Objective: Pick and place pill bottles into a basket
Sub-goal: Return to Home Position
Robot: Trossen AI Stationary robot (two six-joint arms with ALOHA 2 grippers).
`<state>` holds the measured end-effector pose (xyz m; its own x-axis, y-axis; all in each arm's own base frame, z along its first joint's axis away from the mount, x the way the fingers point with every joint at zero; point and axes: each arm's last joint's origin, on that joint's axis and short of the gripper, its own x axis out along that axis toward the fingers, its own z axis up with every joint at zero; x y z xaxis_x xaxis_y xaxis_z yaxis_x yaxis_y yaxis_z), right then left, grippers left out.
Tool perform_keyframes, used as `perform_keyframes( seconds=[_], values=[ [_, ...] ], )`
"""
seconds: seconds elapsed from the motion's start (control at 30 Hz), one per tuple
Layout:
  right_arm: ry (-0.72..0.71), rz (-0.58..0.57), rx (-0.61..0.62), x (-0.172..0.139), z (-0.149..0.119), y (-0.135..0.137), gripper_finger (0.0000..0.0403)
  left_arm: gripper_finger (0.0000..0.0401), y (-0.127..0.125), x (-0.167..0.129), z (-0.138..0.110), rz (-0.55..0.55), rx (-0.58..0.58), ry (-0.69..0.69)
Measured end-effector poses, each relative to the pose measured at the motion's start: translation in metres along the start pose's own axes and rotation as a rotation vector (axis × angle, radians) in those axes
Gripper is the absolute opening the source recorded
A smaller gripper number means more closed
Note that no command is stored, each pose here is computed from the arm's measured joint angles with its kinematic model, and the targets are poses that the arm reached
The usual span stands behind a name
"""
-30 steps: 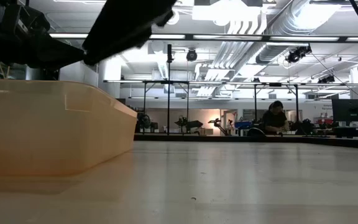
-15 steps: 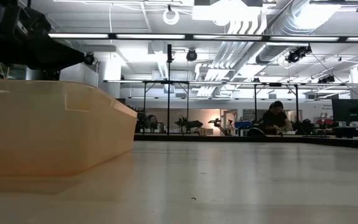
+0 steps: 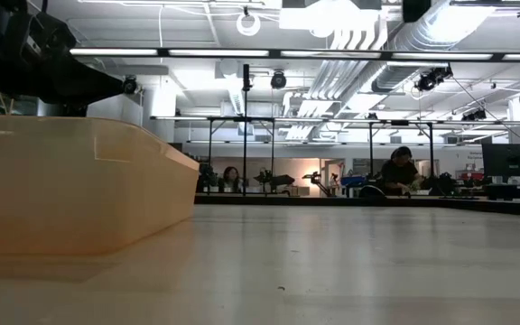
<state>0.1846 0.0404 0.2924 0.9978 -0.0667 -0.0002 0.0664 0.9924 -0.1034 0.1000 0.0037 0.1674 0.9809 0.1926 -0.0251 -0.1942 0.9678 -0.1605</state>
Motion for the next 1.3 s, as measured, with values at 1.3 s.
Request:
perform_keyframes(
  seconds=[1.3],
  values=[
    [-0.097,-0.057,0.071,-0.051,-0.099,-0.039,0.0,0.0088,0.0,0.0,0.0,-0.001,0.001,0.0]
  ],
)
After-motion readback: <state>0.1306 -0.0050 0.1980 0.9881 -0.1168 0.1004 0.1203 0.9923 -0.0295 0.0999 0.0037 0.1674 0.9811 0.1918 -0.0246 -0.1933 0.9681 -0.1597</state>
